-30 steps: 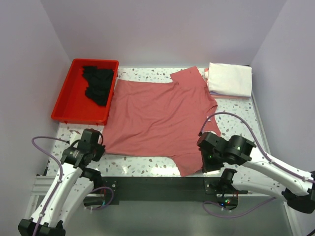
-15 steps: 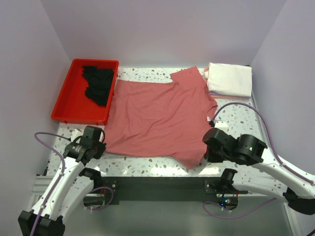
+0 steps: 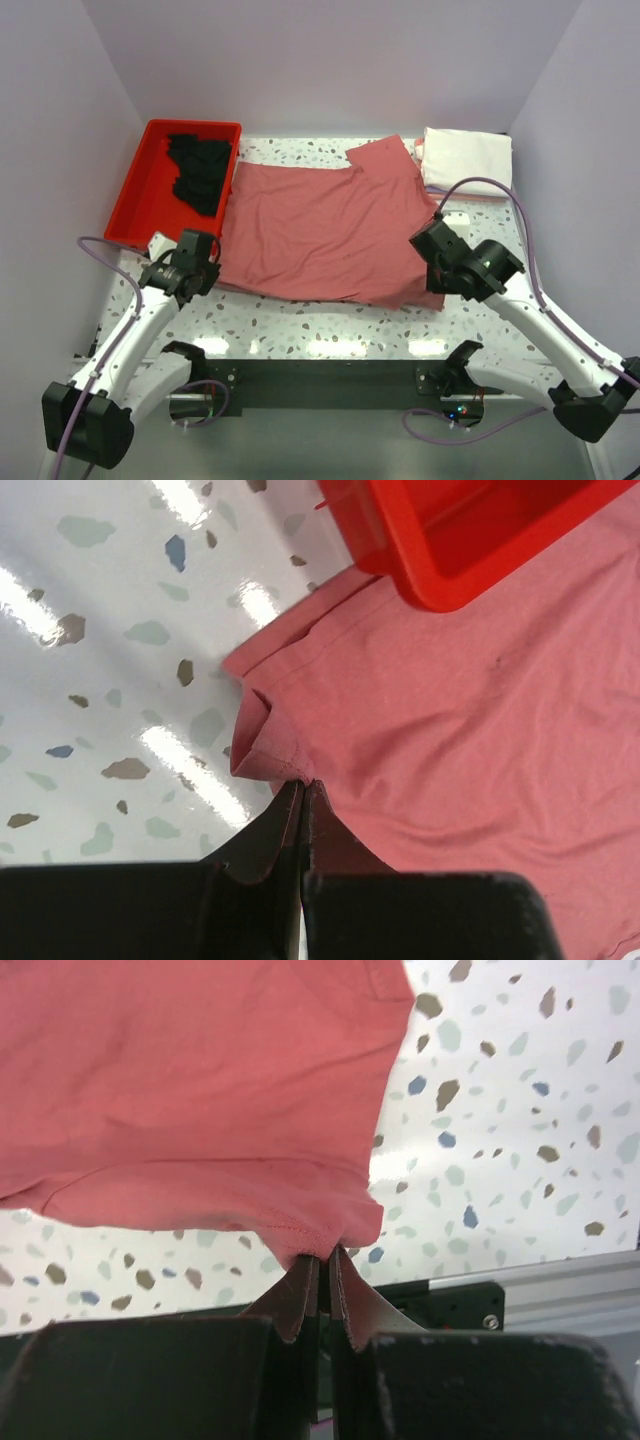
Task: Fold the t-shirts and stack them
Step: Fold the tshirt
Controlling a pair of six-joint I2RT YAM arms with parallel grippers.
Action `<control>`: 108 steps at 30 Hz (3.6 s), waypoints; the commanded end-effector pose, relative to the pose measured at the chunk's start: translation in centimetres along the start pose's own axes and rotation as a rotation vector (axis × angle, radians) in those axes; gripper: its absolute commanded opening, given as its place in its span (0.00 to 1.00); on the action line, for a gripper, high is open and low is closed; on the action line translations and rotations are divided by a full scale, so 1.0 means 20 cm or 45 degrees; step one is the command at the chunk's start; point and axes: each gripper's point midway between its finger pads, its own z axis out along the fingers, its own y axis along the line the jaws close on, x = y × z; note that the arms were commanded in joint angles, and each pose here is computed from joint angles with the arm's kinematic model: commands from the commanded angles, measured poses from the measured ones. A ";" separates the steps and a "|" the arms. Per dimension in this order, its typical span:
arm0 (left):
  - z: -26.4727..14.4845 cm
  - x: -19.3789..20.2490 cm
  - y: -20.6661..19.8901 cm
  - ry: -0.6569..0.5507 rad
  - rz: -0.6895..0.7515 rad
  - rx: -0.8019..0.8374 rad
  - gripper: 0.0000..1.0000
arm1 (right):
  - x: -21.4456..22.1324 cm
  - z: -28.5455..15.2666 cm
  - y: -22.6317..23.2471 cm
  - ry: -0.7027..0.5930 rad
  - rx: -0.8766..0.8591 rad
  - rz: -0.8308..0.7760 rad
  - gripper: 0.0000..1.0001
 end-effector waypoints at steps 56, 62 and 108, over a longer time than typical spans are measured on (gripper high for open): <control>0.13 -0.31 -0.76 -0.257 0.185 0.157 0.63 | -0.99 0.82 0.03 -0.077 0.047 -0.048 0.71; -0.05 -0.23 -0.87 -0.256 0.247 0.325 1.00 | -0.87 0.75 0.07 -0.052 -0.055 0.005 0.99; 0.31 0.48 0.16 0.290 0.542 -0.026 1.00 | 0.33 0.85 -0.09 0.428 -0.086 0.436 0.99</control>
